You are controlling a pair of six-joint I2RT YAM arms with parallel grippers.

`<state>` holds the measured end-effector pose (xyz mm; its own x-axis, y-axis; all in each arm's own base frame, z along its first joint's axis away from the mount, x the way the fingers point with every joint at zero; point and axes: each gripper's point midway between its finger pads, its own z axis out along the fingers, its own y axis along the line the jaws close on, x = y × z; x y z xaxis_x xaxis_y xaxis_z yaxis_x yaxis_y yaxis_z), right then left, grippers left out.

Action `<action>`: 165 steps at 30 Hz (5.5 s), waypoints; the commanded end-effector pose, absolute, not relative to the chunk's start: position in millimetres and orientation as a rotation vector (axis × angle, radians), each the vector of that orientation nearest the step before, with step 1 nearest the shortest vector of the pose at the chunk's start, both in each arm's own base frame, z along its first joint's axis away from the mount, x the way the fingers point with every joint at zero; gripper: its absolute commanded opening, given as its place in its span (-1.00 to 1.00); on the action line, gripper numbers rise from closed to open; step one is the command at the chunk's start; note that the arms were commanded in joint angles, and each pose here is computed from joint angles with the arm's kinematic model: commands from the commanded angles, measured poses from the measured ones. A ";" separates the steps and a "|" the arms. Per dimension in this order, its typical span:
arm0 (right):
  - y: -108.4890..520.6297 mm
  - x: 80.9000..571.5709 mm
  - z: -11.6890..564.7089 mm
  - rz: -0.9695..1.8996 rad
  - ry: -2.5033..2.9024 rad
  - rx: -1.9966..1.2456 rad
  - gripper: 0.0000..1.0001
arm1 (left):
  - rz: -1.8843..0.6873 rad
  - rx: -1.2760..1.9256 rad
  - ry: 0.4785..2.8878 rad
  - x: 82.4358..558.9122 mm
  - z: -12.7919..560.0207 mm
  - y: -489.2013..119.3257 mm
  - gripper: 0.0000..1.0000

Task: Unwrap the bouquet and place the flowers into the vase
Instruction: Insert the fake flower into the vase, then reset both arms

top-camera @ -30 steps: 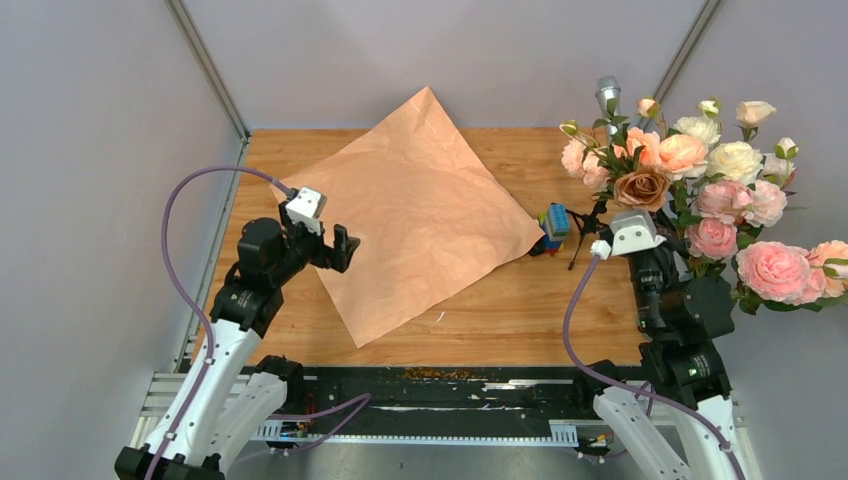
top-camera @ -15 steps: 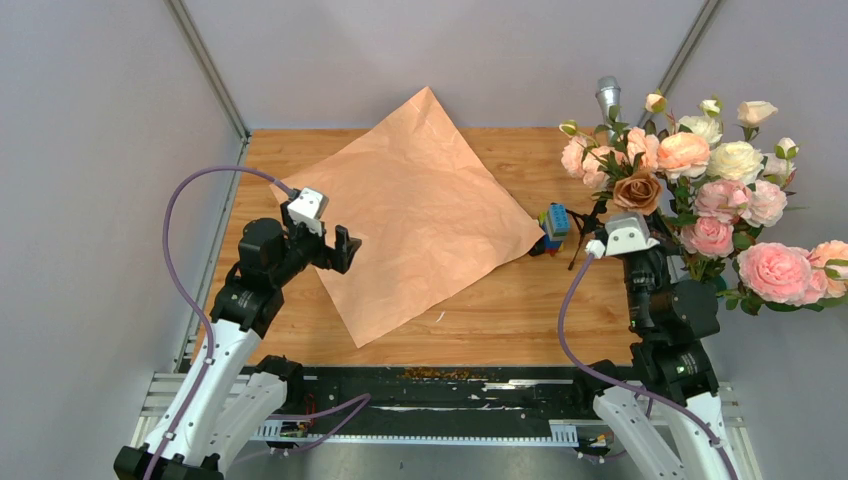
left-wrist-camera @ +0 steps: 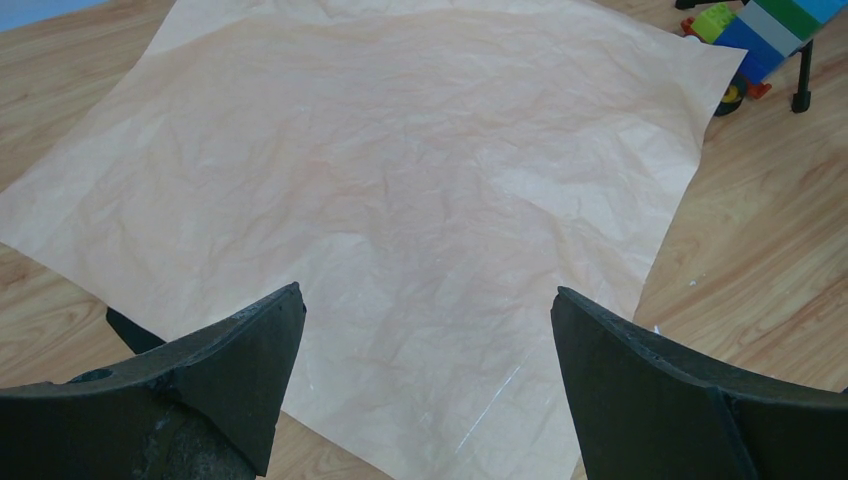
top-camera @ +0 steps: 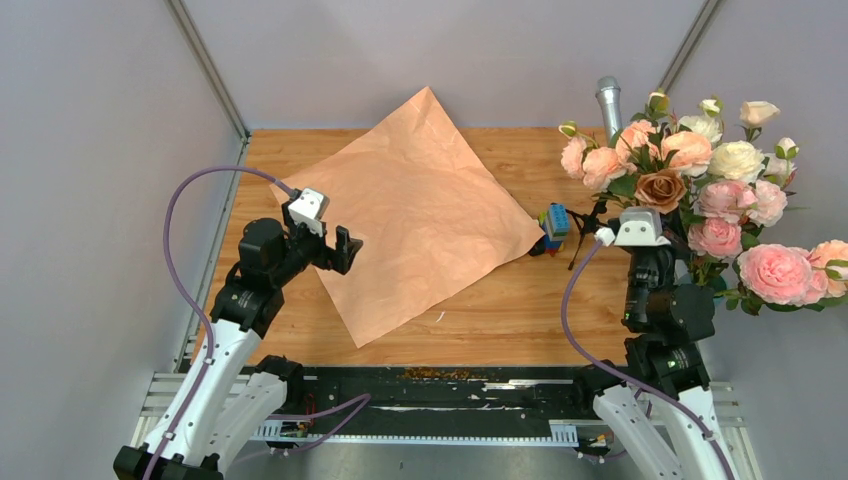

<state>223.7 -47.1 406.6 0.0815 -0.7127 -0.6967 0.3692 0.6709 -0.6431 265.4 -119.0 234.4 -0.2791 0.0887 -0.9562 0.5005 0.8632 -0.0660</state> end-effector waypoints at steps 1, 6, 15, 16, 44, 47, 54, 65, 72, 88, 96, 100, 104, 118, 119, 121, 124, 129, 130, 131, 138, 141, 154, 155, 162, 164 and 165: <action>-61.9 214.9 411.2 -0.878 1.238 -0.241 -0.83 | -0.427 0.469 1.779 267.6 242.2 -122.5 1.00; -65.3 208.6 414.5 -0.856 1.230 -0.194 -0.83 | -0.425 0.468 1.781 268.0 241.8 -122.3 1.00; -72.0 208.2 405.6 -0.850 1.256 -0.120 -0.80 | -0.427 0.468 1.777 267.0 242.7 -122.5 1.00; -74.8 207.5 404.3 -0.859 1.262 -0.101 -0.80 | -0.427 0.468 1.775 266.7 243.4 -122.3 1.00; -22.0 179.3 422.2 -0.511 1.167 -0.351 0.55 | -0.424 0.462 1.781 268.4 242.1 -121.8 1.00; -12.4 173.9 425.7 -0.440 1.165 -0.379 0.61 | -0.422 0.457 1.787 268.6 241.0 -121.3 1.00; 0.4 159.2 441.7 -0.331 1.167 -0.421 0.67 | -0.419 0.449 1.792 269.3 241.0 -120.5 1.00; -32.0 179.1 423.1 -0.514 1.249 -0.295 0.03 | -0.432 0.454 1.796 268.2 239.4 -122.4 1.00; -65.7 189.4 398.9 -0.682 1.318 -0.113 -0.55 | -0.436 0.461 1.799 267.7 238.1 -123.2 1.00; -78.2 181.2 388.9 -0.727 1.328 -0.047 -0.25 | -0.458 0.471 1.797 265.2 237.5 -126.2 1.00; -37.5 174.2 396.4 -0.543 1.255 -0.291 0.95 | -0.459 0.467 1.806 267.2 236.1 -126.5 1.00; -18.6 168.5 398.3 -0.440 1.243 -0.376 1.00 | -0.459 0.467 1.811 267.0 235.1 -126.5 1.00; -2.7 154.8 411.9 -0.331 1.210 -0.427 1.00 | -0.459 0.468 1.811 266.9 235.0 -126.5 1.00; -74.2 185.3 385.4 -0.683 1.485 -0.072 0.60 | -0.466 0.467 1.814 266.1 235.1 -127.2 1.00; -77.3 185.6 383.3 -0.696 1.498 -0.047 0.58 | -0.465 0.466 1.813 265.9 235.0 -127.0 1.00; -72.9 185.9 383.3 -0.664 1.502 -0.064 0.60 | -0.466 0.468 1.815 265.5 234.5 -127.1 1.00; -53.5 181.6 393.6 -0.531 1.468 -0.143 0.79 | -0.470 0.470 1.814 265.1 234.6 -127.6 1.00; -32.6 180.5 379.4 -0.417 1.589 -0.266 1.00 | -0.483 0.477 1.811 264.6 235.4 -129.7 1.00; -35.8 181.7 368.5 -0.440 1.647 -0.266 1.00 | -0.488 0.479 1.809 264.0 235.8 -130.5 1.00; -37.2 183.8 359.4 -0.456 1.693 -0.273 1.00 | -0.493 0.481 1.809 263.4 236.0 -131.2 1.00; -9.0 187.7 338.6 -0.316 1.795 -0.418 1.00 | -0.500 0.484 1.801 260.7 237.9 -131.6 1.00; -6.8 181.2 345.7 -0.288 1.784 -0.422 1.00 | -0.521 0.483 1.798 261.3 238.8 -134.8 1.00; 21.8 152.7 359.3 -0.092 1.748 -0.557 1.00 | -0.805 0.431 1.700 274.9 278.0 -174.0 1.00; 25.0 149.1 362.3 -0.072 1.731 -0.572 1.00 | -0.791 0.437 1.706 274.6 278.2 -172.5 1.00; 52.5 115.5 394.6 0.082 1.528 -0.699 1.00 | -0.699 0.406 1.716 271.5 278.4 -157.7 1.00; 58.5 108.2 408.3 0.113 1.464 -0.718 1.00 | -0.676 0.379 1.716 271.7 280.5 -152.8 1.00; 62.1 104.6 415.6 0.130 1.429 -0.729 1.00 | -0.660 0.367 1.711 272.2 282.6 -150.0 1.00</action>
